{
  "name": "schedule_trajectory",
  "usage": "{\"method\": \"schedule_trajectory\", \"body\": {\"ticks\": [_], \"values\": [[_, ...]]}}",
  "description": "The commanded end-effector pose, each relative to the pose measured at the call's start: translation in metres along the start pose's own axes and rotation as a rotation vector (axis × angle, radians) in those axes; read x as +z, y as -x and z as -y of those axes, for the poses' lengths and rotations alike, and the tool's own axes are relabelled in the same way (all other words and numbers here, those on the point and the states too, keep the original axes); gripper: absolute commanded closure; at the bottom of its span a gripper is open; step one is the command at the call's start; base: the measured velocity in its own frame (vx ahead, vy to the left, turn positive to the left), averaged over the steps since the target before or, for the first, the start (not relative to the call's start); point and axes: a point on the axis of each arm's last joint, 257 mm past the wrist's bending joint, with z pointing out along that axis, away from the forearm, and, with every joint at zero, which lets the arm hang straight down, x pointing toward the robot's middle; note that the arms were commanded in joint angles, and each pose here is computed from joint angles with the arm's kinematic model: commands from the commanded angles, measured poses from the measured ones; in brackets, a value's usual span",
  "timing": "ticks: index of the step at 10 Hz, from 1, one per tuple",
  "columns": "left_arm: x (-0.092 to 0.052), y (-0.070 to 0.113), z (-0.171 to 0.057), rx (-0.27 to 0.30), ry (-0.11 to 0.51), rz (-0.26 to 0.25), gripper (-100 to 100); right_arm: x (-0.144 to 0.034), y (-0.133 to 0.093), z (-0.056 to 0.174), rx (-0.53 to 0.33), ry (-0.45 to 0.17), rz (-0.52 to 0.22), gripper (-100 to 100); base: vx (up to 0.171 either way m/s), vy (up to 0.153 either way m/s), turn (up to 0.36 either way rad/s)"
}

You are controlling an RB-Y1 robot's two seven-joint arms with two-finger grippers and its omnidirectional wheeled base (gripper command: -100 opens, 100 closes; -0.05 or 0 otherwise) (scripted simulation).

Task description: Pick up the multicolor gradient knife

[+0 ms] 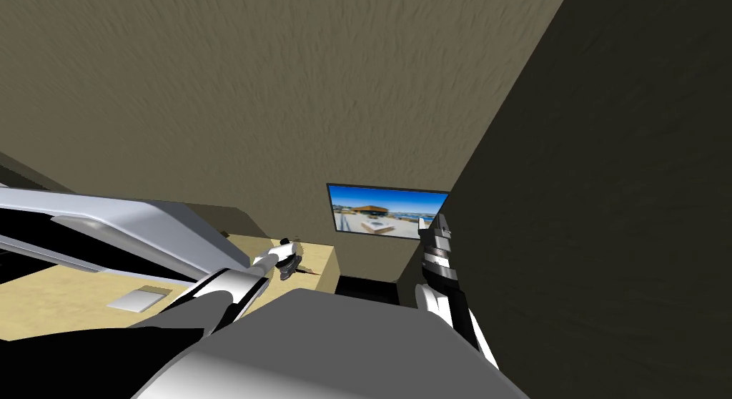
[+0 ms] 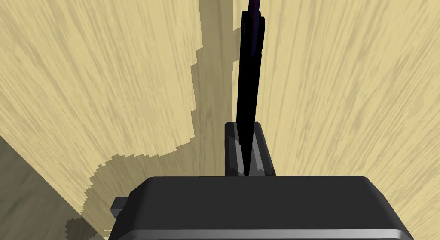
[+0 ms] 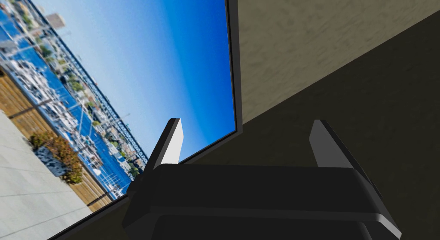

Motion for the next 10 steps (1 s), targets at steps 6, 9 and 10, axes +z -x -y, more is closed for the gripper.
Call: {"method": "schedule_trajectory", "body": {"ticks": [6,9,10], "values": [[-0.01,0.009,0.004,0.002,-0.002,0.001,100,0.0,0.0,0.0,0.0,0.0,0.0,0,0.0,0.0,0.0],[-0.015,0.014,0.006,0.005,-0.004,0.003,100,0.0,0.0,0.0,0.0,0.0,0.0,0,-0.005,-0.016,0.005],[-0.016,0.014,0.006,0.004,-0.003,0.002,0,0.0,0.0,0.0,0.0,0.0,0.0,0,0.0,0.0,0.0]]}}
